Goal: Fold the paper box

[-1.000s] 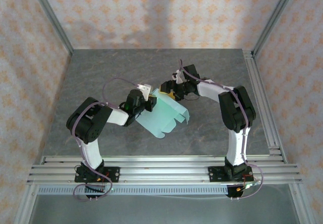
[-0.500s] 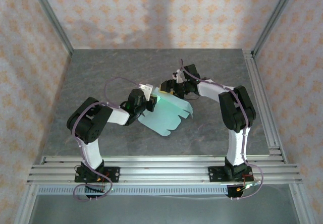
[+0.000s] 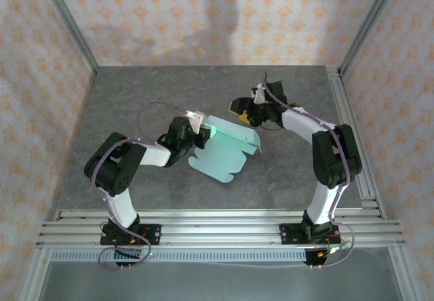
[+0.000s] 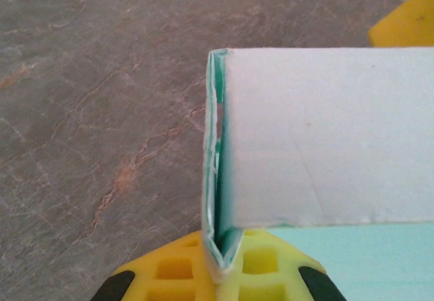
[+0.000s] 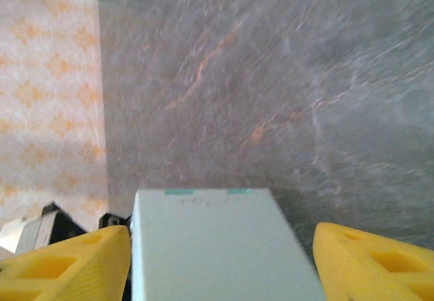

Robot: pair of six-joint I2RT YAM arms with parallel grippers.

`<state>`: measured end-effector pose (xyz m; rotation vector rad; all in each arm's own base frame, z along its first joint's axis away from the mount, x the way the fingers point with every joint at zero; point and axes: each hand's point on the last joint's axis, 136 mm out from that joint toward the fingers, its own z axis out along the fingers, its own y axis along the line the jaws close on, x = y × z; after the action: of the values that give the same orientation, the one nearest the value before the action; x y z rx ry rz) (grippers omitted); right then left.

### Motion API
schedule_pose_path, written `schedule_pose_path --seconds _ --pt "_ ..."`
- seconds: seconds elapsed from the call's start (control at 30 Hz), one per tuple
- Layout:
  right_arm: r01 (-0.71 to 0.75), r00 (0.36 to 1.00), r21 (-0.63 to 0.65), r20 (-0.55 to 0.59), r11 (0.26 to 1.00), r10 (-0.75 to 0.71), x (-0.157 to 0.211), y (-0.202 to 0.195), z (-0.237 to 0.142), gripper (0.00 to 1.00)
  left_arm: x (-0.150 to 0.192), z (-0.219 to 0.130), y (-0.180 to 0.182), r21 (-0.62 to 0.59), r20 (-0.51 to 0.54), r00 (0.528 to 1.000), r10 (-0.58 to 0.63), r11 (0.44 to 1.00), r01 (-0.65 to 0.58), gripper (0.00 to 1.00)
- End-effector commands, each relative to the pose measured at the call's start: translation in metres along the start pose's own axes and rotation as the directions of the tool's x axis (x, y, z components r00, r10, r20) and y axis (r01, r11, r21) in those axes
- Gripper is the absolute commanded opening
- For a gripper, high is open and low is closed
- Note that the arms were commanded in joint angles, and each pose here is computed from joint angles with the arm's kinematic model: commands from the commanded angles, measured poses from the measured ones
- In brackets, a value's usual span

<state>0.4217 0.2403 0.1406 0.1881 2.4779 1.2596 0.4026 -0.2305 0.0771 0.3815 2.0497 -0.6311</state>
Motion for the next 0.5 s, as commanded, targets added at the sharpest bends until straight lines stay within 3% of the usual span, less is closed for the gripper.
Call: schedule_pose_path --seconds 0.0,0.27,0.47 --pt "0.028 0.999 0.021 0.016 0.999 -0.028 -0.004 -0.002 -0.005 0.70 -0.027 -0.008 -0.021 0.095 0.042 0.999 0.013 0.995 -0.017 0.00" --pt "0.087 0.988 -0.112 -0.119 0.990 -0.100 0.026 0.022 0.010 0.56 -0.044 -0.013 -0.035 0.157 0.067 0.998 -0.001 0.988 -0.010 0.00" --pt "0.130 0.971 -0.182 -0.177 0.975 -0.163 0.055 0.042 0.020 0.45 -0.058 -0.008 -0.032 0.147 0.069 0.994 -0.087 0.986 0.076 0.00"
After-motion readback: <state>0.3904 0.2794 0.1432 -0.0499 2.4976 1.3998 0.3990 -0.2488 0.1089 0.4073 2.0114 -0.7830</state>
